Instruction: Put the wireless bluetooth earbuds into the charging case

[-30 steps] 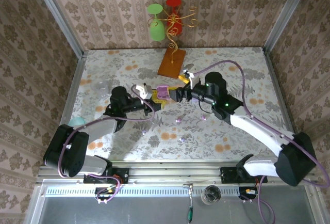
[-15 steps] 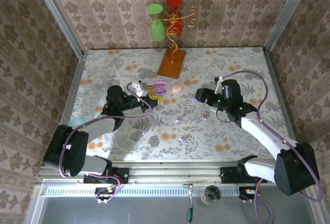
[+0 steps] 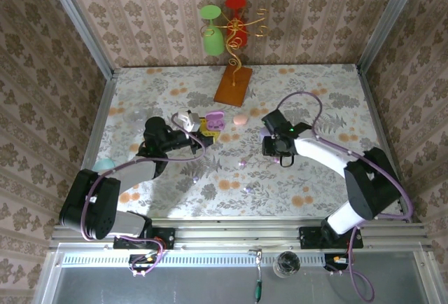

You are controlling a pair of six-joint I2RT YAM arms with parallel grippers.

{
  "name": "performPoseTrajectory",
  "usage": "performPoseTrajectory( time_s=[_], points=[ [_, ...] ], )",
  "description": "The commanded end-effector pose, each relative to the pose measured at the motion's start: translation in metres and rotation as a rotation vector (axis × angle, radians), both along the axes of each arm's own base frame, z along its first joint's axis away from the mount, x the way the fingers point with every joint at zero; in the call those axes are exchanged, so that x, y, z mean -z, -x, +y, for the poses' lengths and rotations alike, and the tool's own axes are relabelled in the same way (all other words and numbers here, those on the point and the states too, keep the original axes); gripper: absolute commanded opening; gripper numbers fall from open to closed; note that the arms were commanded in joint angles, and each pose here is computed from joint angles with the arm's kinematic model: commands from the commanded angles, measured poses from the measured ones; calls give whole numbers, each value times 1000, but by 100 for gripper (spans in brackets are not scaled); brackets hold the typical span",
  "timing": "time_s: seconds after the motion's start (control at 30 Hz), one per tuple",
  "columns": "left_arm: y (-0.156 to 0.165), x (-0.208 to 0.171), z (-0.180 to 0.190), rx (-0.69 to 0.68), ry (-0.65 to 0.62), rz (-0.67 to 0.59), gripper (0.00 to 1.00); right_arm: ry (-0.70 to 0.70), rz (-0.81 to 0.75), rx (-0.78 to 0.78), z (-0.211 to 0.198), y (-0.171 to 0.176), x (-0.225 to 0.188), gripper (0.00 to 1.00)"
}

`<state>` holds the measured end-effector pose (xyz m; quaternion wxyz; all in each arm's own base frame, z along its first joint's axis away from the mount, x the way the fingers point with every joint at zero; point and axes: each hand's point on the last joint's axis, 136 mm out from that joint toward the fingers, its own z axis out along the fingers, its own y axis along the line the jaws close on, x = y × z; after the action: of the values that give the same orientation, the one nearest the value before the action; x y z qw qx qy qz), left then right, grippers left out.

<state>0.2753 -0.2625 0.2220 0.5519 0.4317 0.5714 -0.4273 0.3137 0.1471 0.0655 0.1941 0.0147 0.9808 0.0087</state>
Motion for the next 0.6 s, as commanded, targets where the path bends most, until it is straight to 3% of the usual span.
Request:
performPoseTrajectory(
  time_s=[0.0, 0.27, 0.57],
  points=[
    [2, -4, 5, -3, 1, -44, 33, 301, 43, -3, -33, 9, 1, 42],
    [1, -2, 7, -16, -6, -52, 33, 459, 83, -48, -24, 2, 14, 33],
    [0, 0, 7, -20, -11, -46, 33, 469, 129, -65, -19, 3, 28, 27]
  ],
)
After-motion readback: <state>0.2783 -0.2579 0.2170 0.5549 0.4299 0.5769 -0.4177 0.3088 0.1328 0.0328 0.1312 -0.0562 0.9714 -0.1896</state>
